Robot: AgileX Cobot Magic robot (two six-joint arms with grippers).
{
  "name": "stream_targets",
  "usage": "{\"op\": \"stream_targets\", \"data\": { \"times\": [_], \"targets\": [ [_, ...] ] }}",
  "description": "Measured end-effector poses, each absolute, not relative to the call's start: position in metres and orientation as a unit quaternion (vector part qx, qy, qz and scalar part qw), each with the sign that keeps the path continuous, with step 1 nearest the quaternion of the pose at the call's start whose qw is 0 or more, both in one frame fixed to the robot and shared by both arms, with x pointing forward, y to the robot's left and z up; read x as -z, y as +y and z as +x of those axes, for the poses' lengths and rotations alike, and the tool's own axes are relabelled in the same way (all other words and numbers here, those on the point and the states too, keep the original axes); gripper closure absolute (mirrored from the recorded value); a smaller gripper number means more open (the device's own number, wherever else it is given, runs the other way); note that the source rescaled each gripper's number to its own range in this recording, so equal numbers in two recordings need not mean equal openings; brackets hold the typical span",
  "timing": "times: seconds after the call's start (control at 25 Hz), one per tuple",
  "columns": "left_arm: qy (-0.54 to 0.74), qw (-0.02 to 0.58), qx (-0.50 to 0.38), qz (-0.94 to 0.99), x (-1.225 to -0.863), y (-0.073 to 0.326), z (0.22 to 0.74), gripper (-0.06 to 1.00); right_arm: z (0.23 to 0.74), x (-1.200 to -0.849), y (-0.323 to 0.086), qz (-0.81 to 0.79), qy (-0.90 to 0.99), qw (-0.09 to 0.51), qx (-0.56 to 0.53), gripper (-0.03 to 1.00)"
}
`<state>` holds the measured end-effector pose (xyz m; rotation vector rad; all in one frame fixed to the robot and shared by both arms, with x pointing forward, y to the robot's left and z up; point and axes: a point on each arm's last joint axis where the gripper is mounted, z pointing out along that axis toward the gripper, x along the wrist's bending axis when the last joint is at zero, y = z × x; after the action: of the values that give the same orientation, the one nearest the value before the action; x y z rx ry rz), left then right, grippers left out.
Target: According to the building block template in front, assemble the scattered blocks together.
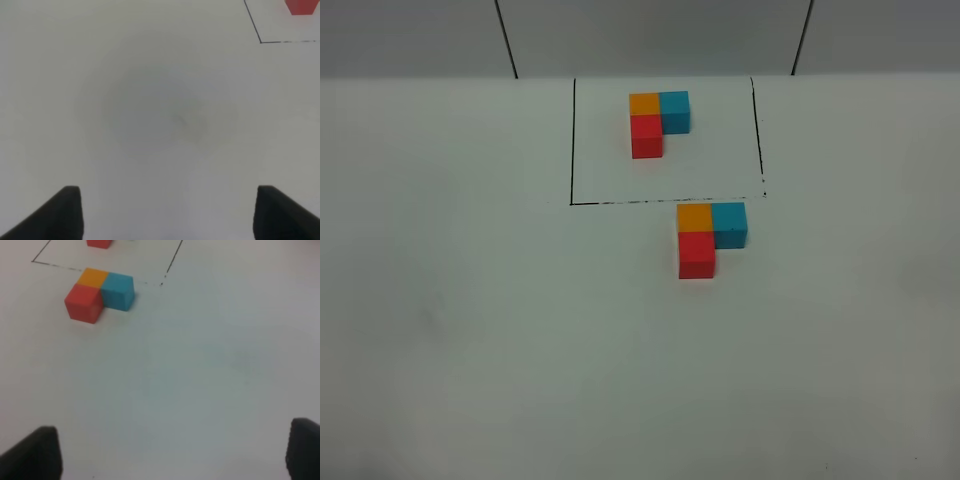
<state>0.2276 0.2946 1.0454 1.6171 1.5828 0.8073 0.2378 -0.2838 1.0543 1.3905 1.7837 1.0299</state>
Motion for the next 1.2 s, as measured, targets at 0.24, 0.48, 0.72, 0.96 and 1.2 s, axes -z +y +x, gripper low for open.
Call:
{"op": "stream_targets", "data": {
  "times": [0.24,0.48,0.72,0.96,1.2],
  "targets": [
    [0.614,0.361,-0.313,0.628,-1.0454,0.2946,0.2276,0.39,0.2378,-1.0543,-0.2838,0.53,0.679,0.322,-0.392,0.29],
    [0.614,0.361,-0.313,0.628,-1.0454,0.2946,0.2276,0.39,0.2378,-1.0543,-0.2838,0.531,0.679,0.322,-0.392,0.29],
    [0.614,0.361,-0.313,0.628,-1.0454,0.2946,0.2276,0.39,0.2382,-1.0543,-0.2837,0.538,0.672,0.326,-0.389,0.29],
    [0.614,0.361,-0.313,0.628,-1.0454,0.2946,0.2276,0.39,0.2382,-1.0543,-0.2837,0.538,0.672,0.326,-0.389,0.29],
    [0.614,0.361,-0.313,0.628,-1.0454,0.2946,0.2276,0.39,0.2382,-1.0543,-0.2837,0.539,0.672,0.326,-0.389,0.3]
  ]
}}
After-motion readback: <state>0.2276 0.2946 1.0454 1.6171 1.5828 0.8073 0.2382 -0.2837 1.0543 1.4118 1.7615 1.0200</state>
